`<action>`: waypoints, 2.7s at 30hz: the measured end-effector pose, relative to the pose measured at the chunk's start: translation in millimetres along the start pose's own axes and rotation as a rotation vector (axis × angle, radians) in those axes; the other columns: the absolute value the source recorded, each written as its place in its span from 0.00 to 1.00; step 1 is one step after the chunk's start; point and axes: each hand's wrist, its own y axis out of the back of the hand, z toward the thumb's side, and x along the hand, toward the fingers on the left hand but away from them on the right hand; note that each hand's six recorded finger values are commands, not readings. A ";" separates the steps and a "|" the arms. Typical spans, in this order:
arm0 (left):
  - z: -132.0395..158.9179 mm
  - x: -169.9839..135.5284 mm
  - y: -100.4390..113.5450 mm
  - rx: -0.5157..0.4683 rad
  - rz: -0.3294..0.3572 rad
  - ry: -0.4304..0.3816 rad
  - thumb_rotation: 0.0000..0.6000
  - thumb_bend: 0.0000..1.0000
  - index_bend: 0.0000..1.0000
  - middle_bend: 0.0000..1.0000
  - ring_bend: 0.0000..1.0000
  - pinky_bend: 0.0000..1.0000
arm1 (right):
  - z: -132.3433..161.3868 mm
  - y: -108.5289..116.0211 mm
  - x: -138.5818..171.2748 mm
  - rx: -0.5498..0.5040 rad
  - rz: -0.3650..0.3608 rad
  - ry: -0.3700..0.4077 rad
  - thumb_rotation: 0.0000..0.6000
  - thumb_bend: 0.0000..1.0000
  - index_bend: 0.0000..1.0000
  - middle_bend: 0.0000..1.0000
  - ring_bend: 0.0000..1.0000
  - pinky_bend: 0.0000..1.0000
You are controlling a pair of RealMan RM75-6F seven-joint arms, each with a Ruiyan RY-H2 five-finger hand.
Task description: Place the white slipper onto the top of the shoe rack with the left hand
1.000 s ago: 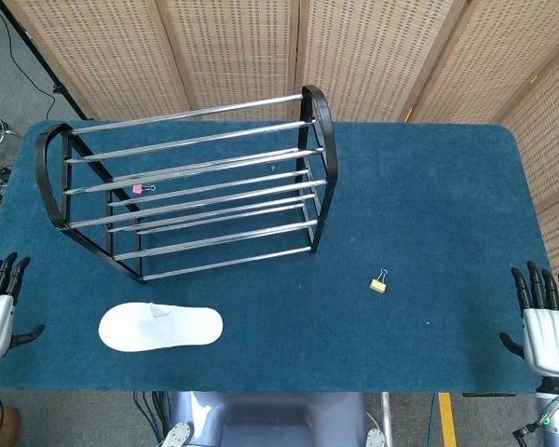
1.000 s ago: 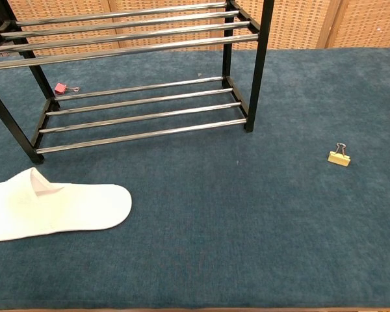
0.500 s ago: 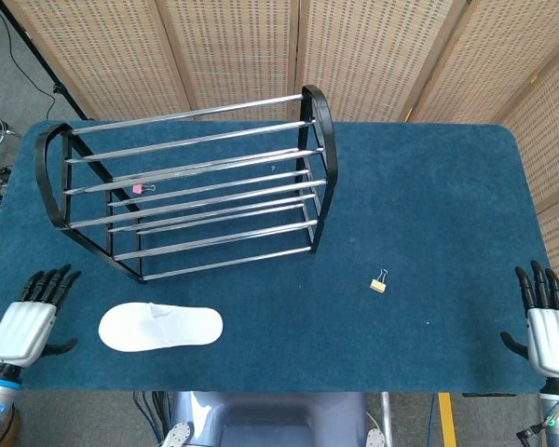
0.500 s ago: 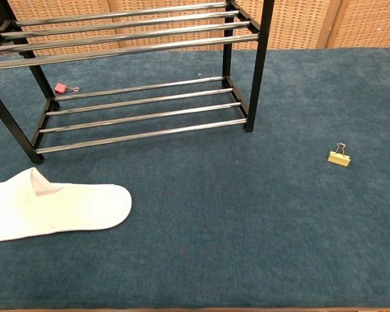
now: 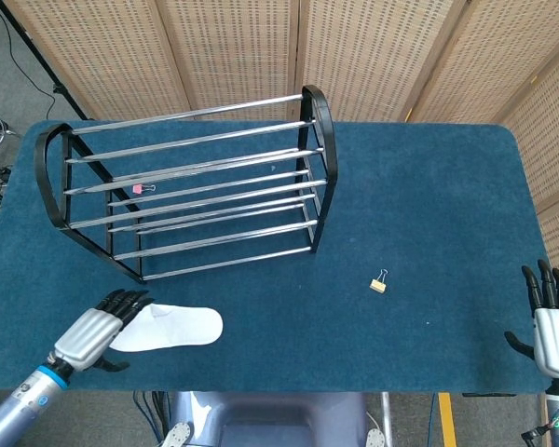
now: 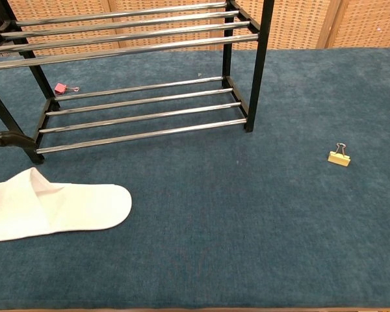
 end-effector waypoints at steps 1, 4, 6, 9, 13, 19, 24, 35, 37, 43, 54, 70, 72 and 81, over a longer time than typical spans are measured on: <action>4.7 8.2 -1.0 -0.012 -0.019 -0.017 1.00 0.00 0.00 0.00 0.00 0.00 | -0.4 -0.2 -0.3 -0.001 0.002 -0.001 1.00 0.00 0.00 0.00 0.00 0.00; 17.1 28.1 -3.7 -0.040 -0.050 -0.055 1.00 0.00 0.00 0.00 0.00 0.00 | -0.8 -0.1 -0.5 -0.003 0.003 -0.002 1.00 0.00 0.00 0.00 0.00 0.00; 24.1 38.9 -6.0 -0.064 -0.064 -0.071 1.00 0.00 0.00 0.00 0.00 0.00 | -1.1 -0.1 -0.5 -0.004 0.003 -0.002 1.00 0.00 0.00 0.00 0.00 0.00; 31.8 50.6 -8.7 -0.098 -0.083 -0.085 1.00 0.00 0.00 0.00 0.00 0.00 | -1.4 -0.3 -0.7 -0.006 0.005 -0.002 1.00 0.00 0.00 0.00 0.00 0.00; 40.9 62.3 -11.8 -0.140 -0.105 -0.101 1.00 0.00 0.00 0.00 0.00 0.00 | -2.3 -0.1 -1.2 -0.007 0.006 -0.005 1.00 0.00 0.00 0.00 0.00 0.00; 53.0 79.9 -18.5 -0.168 -0.157 -0.119 1.00 0.00 0.00 0.00 0.00 0.00 | -3.7 0.8 -1.5 -0.014 0.007 -0.007 1.00 0.00 0.00 0.00 0.00 0.00; 66.7 94.9 -28.9 -0.170 -0.214 -0.140 1.00 0.00 0.00 0.00 0.00 0.00 | -4.7 1.6 -1.4 -0.018 0.007 -0.009 1.00 0.00 0.00 0.00 0.00 0.00; 78.4 87.9 -40.3 -0.133 -0.255 -0.171 1.00 0.00 0.00 0.00 0.00 0.00 | -7.5 3.1 -1.9 -0.027 0.007 -0.017 1.00 0.00 0.00 0.00 0.00 0.00; 79.4 84.8 -41.3 -0.128 -0.258 -0.177 1.00 0.00 0.00 0.00 0.00 0.00 | -7.7 3.2 -1.8 -0.029 0.007 -0.017 1.00 0.00 0.00 0.00 0.00 0.00; 81.7 73.7 -45.6 -0.113 -0.271 -0.195 1.00 0.00 0.00 0.00 0.00 0.00 | -7.0 2.3 -1.9 -0.026 0.011 -0.016 1.00 0.00 0.00 0.00 0.00 0.00; 87.2 52.9 -52.8 -0.098 -0.325 -0.233 1.00 0.00 0.00 0.00 0.00 0.00 | -5.7 -0.9 -2.2 -0.020 0.024 -0.016 1.00 0.00 0.00 0.00 0.00 0.00; 87.4 15.9 -60.1 -0.076 -0.406 -0.279 1.00 0.00 0.00 0.00 0.00 0.00 | -5.1 -2.5 -2.1 -0.023 0.033 -0.016 1.00 0.00 0.00 0.00 0.00 0.00; 86.2 11.8 -60.1 -0.071 -0.409 -0.281 1.00 0.00 0.00 0.00 0.00 0.00 | -5.2 -2.2 -2.0 -0.024 0.034 -0.016 1.00 0.00 0.00 0.00 0.00 0.00; 71.2 -14.6 -64.4 -0.073 -0.432 -0.279 1.00 0.00 0.00 0.00 0.00 0.00 | -5.1 -2.8 -1.4 -0.025 0.036 -0.017 1.00 0.00 0.00 0.00 0.00 0.00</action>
